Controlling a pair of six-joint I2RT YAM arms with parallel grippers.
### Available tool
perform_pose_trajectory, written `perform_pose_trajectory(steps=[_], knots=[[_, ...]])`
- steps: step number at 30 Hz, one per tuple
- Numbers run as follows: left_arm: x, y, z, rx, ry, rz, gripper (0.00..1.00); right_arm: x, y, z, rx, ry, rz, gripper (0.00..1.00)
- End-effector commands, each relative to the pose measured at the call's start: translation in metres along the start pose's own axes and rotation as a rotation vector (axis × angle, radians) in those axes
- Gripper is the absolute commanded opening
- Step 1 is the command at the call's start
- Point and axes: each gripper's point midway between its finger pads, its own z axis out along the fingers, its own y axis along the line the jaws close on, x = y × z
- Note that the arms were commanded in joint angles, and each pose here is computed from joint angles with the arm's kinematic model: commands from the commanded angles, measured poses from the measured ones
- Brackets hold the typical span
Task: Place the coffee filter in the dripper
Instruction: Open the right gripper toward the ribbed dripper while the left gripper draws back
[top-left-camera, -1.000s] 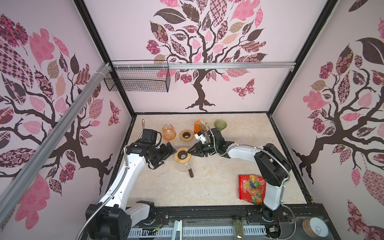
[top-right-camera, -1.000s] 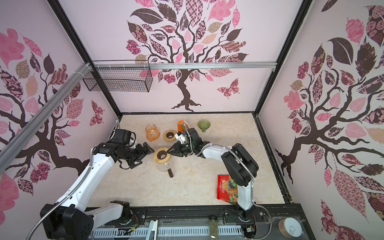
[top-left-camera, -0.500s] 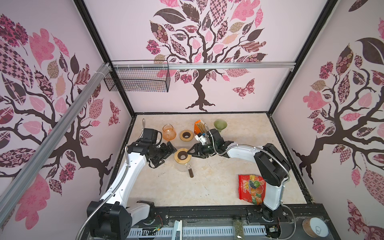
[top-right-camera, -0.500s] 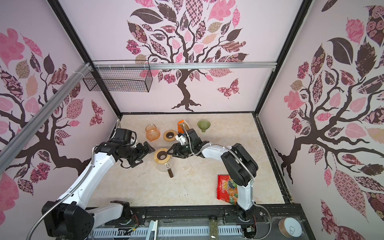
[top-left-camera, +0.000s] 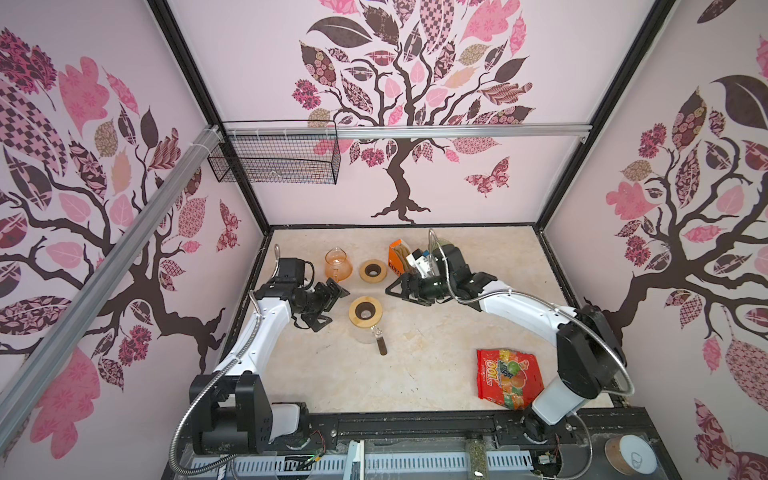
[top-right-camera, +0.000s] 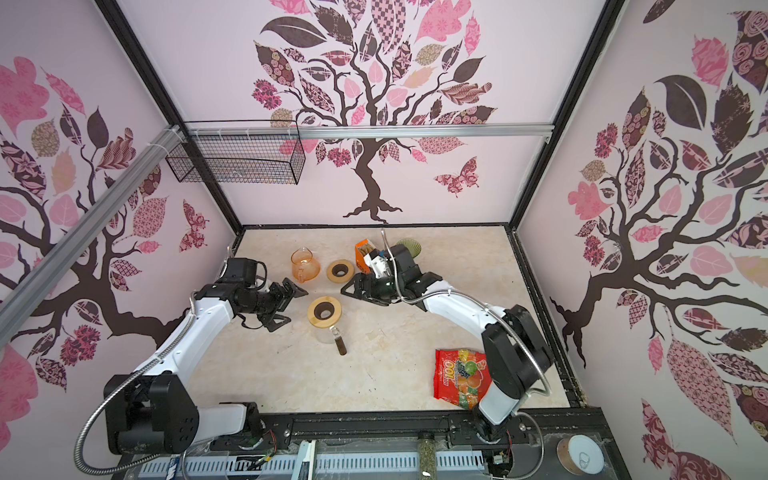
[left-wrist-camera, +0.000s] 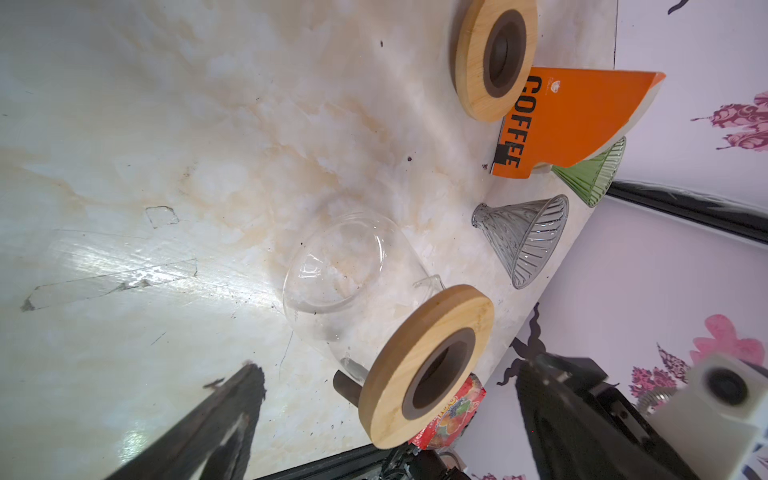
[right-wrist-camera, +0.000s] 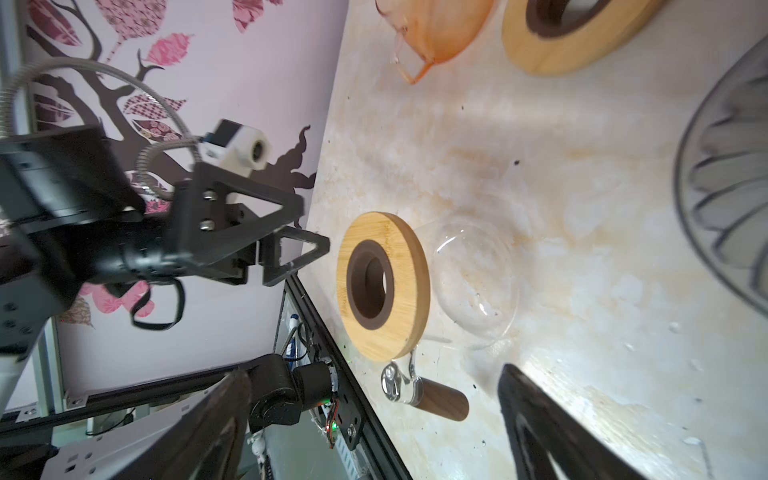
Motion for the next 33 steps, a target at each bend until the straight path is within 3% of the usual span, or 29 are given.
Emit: perform_pose_trajectory(steps=[1,8,16,33], knots=[[0.003,-0.002,0.015,0.061,0.05,-0.056,0.98,-0.001,0.005,-0.033,0.033,-0.036,-0.035,1.0],[0.004,0.017,0.041,0.079,0.07,-0.189,0.98,0.005,0.019,-0.071,0.077,-0.083,-0.102,1.0],[-0.002,0.03,0.066,0.093,0.077,-0.321,0.98,0.014,0.023,-0.085,0.089,-0.087,-0.112,1.0],[0.011,0.032,0.092,0.025,0.119,-0.329,0.98,0.019,0.016,-0.089,0.124,-0.091,-0.124,1.0]])
